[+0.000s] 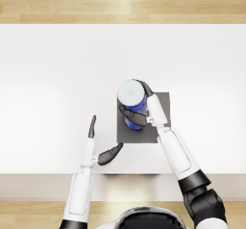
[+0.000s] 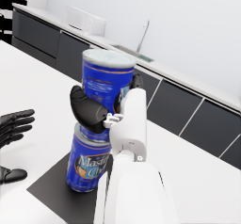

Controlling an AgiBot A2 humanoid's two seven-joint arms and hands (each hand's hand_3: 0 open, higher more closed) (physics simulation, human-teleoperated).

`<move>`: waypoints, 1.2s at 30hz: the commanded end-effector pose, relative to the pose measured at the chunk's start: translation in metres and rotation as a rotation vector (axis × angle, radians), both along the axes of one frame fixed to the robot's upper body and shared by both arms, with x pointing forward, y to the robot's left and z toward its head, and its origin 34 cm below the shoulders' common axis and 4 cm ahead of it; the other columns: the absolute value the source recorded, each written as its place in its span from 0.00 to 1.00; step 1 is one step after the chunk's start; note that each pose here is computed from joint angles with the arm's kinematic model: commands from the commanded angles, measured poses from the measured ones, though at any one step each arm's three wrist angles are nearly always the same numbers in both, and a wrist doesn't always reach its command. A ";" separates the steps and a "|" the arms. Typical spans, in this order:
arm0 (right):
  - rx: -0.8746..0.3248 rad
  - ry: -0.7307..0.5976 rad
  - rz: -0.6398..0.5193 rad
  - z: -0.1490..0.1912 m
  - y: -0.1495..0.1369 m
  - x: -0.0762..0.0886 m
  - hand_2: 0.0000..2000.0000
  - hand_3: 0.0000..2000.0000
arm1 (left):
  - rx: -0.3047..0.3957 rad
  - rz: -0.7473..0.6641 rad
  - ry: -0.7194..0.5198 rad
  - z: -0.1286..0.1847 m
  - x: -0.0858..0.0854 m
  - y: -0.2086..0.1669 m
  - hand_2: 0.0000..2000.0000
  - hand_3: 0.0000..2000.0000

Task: Pick up the blue can on the left and place it in the middle, then pick up the blue can on the right and place it on top of the can in the middle

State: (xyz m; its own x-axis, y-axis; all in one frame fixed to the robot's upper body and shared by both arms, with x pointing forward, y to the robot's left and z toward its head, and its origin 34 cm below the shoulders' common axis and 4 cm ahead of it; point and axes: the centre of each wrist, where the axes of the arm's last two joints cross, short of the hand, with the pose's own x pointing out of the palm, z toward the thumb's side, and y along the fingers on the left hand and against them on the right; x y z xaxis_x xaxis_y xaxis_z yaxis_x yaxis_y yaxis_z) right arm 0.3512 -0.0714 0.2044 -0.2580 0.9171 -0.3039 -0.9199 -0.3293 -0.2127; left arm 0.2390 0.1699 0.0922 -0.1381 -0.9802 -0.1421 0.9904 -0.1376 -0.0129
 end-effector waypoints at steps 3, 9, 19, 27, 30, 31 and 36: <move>-0.012 0.045 -0.033 -0.014 -0.002 0.008 1.00 0.76 | -0.003 -0.005 -0.006 0.002 0.001 -0.002 0.00 0.00; -0.001 0.061 -0.063 -0.023 -0.009 0.008 0.32 0.60 | -0.011 -0.011 -0.031 0.009 0.006 -0.006 0.00 0.00; 0.144 -0.018 -0.100 0.022 -0.024 0.005 0.00 0.00 | -0.073 0.068 -0.338 0.097 0.037 0.009 0.00 0.00; 0.210 -0.193 0.024 0.064 -0.035 -0.016 0.00 0.00 | -0.090 0.148 -0.529 0.156 0.055 0.033 0.00 0.00; 0.246 -0.273 0.038 0.083 -0.041 -0.025 0.00 0.00 | -0.094 0.172 -0.567 0.167 0.055 0.040 0.00 0.00; 0.262 -0.304 0.034 0.090 -0.044 -0.028 0.00 0.00 | -0.096 0.189 -0.585 0.172 0.056 0.045 0.00 0.00; 0.338 -0.390 -0.055 0.107 -0.078 -0.039 0.00 0.00 | -0.102 0.285 -0.658 0.195 0.057 0.074 0.00 0.00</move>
State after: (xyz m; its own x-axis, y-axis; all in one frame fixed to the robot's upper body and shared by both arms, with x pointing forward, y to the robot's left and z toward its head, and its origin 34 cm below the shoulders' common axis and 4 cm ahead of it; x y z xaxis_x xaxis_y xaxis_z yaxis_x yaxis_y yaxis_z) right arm 0.3182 -0.1334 0.2974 -0.1804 0.9797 -0.0874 -0.7908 -0.1973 -0.5795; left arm 0.2958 0.2311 0.2722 0.1646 -0.9857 -0.0353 0.8197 0.1168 0.5608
